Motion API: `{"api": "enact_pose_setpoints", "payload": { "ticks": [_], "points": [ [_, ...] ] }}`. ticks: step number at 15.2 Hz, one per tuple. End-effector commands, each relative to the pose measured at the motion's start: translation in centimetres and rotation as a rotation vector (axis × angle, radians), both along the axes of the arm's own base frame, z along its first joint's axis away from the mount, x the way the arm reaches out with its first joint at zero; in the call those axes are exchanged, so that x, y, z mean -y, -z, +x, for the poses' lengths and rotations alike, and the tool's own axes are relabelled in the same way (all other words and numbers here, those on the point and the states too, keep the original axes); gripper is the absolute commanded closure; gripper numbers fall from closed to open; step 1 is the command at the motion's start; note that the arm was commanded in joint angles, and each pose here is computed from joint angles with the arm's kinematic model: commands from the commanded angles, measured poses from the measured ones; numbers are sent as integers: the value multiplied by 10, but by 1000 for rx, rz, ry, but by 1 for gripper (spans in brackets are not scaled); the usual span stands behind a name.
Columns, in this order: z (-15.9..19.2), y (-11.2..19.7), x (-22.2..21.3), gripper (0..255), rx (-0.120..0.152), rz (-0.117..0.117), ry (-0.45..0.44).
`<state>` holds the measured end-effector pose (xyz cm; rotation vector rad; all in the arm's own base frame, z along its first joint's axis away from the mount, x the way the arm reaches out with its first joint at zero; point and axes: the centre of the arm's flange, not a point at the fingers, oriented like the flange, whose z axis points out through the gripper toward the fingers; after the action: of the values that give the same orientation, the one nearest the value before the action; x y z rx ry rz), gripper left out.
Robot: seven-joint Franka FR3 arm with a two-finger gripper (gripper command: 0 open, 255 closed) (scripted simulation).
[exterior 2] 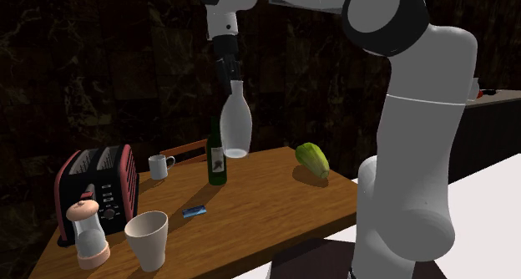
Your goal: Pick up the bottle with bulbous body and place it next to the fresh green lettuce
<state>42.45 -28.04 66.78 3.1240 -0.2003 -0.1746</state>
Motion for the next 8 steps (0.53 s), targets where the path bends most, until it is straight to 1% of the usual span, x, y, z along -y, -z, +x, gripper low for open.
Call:
{"api": "enact_pose_setpoints", "payload": {
  "ticks": [1, 8],
  "points": [
    [0, -12, -1, 255, 0, 0, 0],
    [0, -48, -1, 255, 0, 0, 0]
  ]
}}
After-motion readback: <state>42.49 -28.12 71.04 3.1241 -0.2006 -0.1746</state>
